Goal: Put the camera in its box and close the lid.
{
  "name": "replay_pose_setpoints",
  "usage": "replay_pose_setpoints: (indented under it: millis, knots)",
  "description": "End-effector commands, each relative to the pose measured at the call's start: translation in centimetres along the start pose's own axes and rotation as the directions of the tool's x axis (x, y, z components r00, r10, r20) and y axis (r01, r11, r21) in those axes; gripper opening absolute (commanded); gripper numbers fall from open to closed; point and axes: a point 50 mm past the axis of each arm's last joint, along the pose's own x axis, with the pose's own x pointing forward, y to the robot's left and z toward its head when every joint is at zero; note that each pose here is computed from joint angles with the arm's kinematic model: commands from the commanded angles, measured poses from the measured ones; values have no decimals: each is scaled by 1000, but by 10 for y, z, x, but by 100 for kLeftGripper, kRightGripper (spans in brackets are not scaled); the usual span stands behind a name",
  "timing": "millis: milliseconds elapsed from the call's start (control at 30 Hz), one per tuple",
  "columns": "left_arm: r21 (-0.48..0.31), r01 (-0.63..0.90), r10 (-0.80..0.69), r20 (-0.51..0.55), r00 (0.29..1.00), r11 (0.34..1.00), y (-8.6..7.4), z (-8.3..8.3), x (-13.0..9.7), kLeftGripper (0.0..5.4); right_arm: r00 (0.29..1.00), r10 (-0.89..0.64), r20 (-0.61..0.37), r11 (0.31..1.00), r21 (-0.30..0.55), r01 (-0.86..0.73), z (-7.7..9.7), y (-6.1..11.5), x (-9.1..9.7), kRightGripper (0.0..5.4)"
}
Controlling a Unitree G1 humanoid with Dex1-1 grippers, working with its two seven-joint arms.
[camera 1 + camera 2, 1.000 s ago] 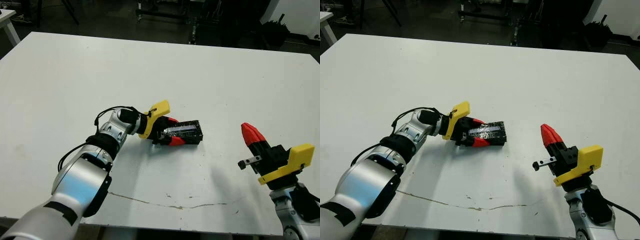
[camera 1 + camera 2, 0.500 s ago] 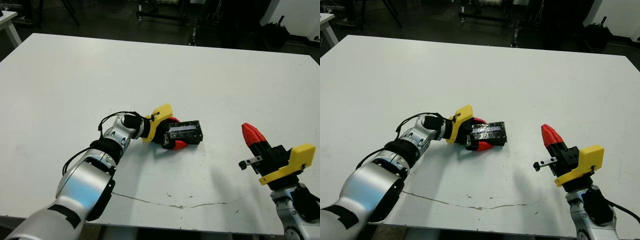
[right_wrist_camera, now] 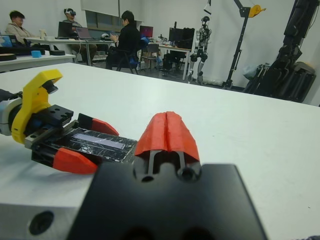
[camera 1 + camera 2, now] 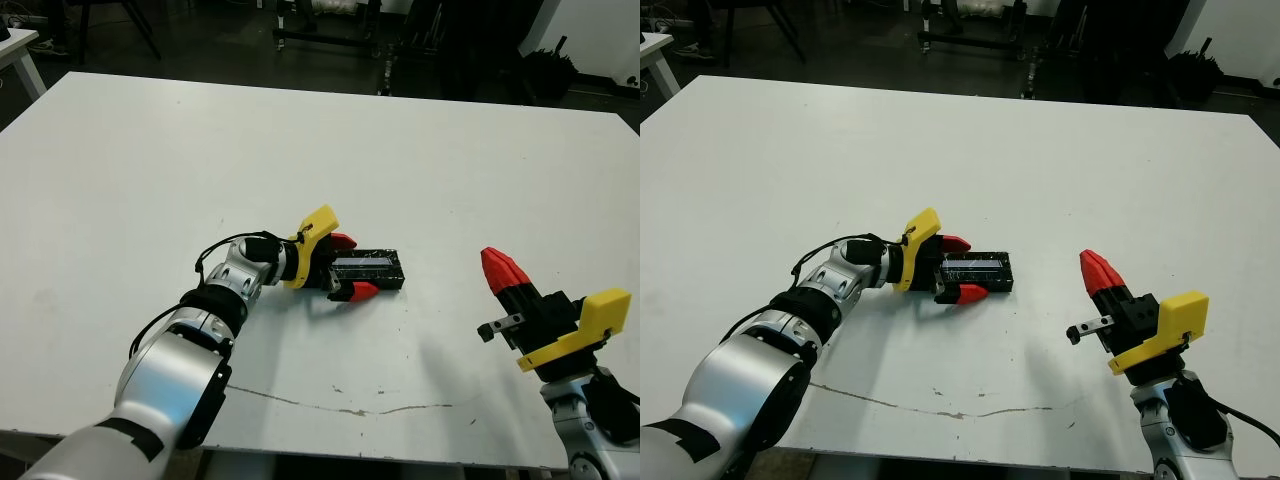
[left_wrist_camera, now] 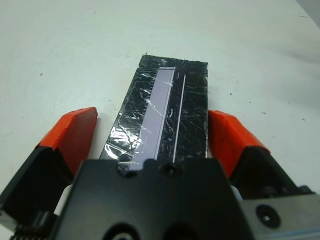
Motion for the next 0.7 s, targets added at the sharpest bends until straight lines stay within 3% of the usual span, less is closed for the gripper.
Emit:
replay_pose_setpoints:
  millis: [33,200,333,567,700]
  knots:
    - [-60,186,-184,47,982,981,-34,-9,32,540,1000,-9,-15,1000,-21,9,0,-4,-2,0]
    - [-27,154,-152,82,985,988,-22,3,18,540,1000,-14,-13,999,-35,13,1,-4,-2,0]
    - [-69,127,-118,115,986,989,-8,10,0,540,1000,-15,-6,999,-36,15,2,-4,-2,0]
    - [-70,76,-62,185,981,995,12,21,-48,540,1000,-11,0,999,-36,11,3,-4,-1,0]
    - [-29,-5,10,184,983,1000,22,25,-79,540,1000,-12,-4,999,-39,12,5,-3,0,0]
